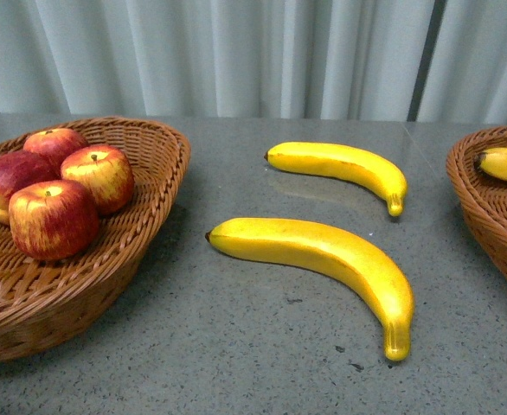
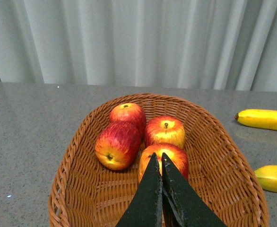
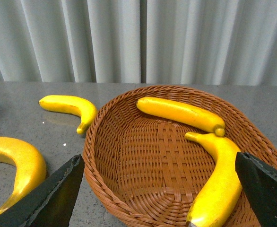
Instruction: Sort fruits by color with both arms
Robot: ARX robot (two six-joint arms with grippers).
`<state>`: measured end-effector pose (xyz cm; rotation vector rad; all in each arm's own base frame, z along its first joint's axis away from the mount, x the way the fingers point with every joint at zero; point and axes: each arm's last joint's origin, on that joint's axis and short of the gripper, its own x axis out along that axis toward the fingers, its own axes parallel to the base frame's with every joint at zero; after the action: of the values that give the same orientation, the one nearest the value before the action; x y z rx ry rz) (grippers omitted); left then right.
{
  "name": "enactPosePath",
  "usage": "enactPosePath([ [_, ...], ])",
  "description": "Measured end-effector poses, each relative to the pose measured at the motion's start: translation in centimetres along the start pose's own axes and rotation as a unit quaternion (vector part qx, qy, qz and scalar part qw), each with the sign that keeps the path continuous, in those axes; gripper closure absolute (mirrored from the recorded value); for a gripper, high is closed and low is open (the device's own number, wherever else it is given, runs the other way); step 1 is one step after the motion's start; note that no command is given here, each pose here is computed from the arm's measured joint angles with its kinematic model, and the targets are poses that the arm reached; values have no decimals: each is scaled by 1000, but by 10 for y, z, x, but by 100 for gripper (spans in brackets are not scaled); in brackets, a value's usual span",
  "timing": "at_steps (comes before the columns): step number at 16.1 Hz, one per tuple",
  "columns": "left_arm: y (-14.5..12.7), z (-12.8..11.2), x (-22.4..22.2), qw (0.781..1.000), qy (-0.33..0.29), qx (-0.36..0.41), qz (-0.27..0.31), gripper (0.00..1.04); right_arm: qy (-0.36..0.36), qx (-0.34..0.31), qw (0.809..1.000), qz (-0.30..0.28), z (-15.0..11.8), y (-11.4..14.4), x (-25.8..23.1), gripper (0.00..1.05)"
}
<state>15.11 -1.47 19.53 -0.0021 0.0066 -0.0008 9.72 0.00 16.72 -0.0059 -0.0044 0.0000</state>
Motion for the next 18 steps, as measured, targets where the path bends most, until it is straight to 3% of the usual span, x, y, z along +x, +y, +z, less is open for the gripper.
enactPosePath([
  [4,16,-13,-15,1000,2,0,11,103,0,0,1000,0,0,0,0,7],
  [18,14,-24,-41,1000,-11,1,0,103,0,0,1000,0,0,0,0,7],
])
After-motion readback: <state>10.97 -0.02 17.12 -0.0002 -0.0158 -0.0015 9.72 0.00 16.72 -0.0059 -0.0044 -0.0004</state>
